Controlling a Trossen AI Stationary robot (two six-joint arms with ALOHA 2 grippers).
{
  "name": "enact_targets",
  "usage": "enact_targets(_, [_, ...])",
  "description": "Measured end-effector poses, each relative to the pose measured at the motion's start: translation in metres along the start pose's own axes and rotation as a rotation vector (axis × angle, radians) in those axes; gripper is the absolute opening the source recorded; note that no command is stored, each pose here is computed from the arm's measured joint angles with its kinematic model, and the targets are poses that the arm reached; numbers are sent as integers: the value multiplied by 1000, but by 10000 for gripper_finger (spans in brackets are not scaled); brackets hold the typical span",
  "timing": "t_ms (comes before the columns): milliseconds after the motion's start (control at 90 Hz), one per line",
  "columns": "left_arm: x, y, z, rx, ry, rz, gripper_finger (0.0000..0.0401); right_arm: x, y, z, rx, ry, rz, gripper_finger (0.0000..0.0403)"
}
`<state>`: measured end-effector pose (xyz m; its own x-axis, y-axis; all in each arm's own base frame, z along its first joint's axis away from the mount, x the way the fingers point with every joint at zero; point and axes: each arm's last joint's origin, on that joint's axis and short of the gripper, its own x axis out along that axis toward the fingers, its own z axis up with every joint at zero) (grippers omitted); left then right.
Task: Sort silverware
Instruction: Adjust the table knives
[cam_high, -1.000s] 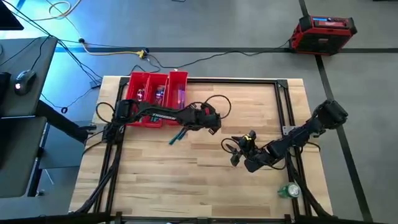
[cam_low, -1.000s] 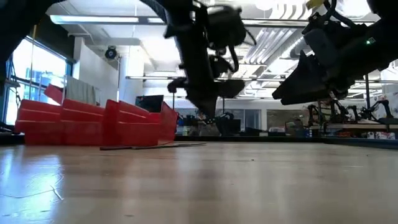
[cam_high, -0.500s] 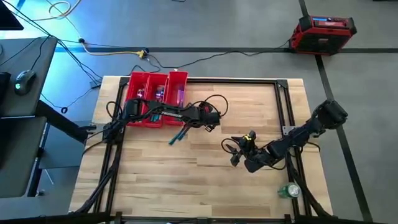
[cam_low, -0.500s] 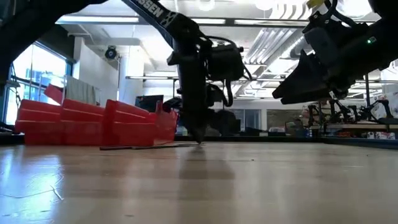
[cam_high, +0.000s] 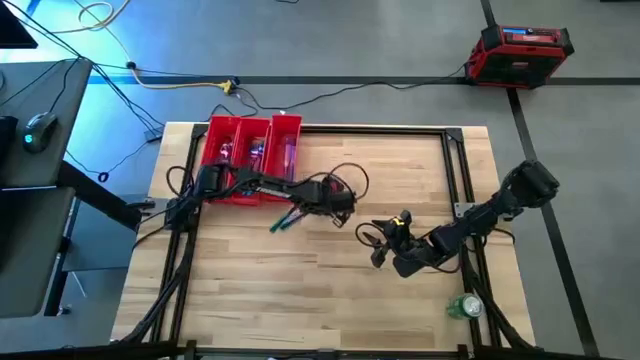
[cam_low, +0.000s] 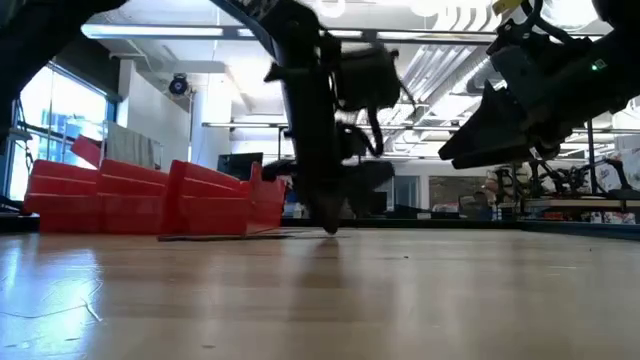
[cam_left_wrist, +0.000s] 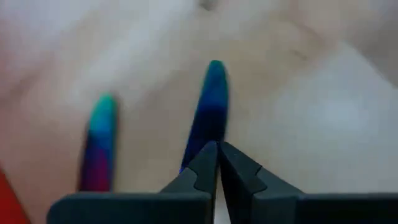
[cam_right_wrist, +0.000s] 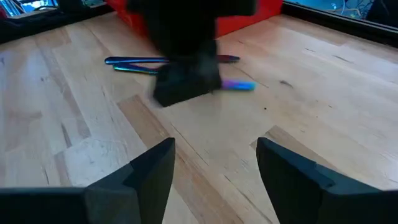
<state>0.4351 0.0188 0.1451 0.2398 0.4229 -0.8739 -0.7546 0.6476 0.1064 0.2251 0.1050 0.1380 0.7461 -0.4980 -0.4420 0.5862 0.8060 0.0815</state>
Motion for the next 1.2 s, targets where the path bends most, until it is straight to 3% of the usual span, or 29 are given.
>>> enact_targets(89, [-12, 1, 1, 10, -50, 42, 0, 0, 0, 0, 0, 0, 0, 213])
enact_targets(267, [-4, 21, 7, -3, -86, 210, 0, 0, 0, 0, -1, 3, 2, 213])
enact_targets(678, [19, 46, 19, -13, -45, 273, 0, 0, 0, 0, -4, 8, 4, 213])
enact_targets(900, [14, 40, 17, 19, -42, 264, 0, 0, 0, -1, -7, 13, 6, 213])
enact_targets(1089, [-15, 9, 21, 25, -144, 184, 0, 0, 0, -1, -9, 14, 4, 213])
enact_targets(1200, [-13, 0, 16, 36, -182, 180, 0, 0, 0, -1, -10, 14, 4, 213])
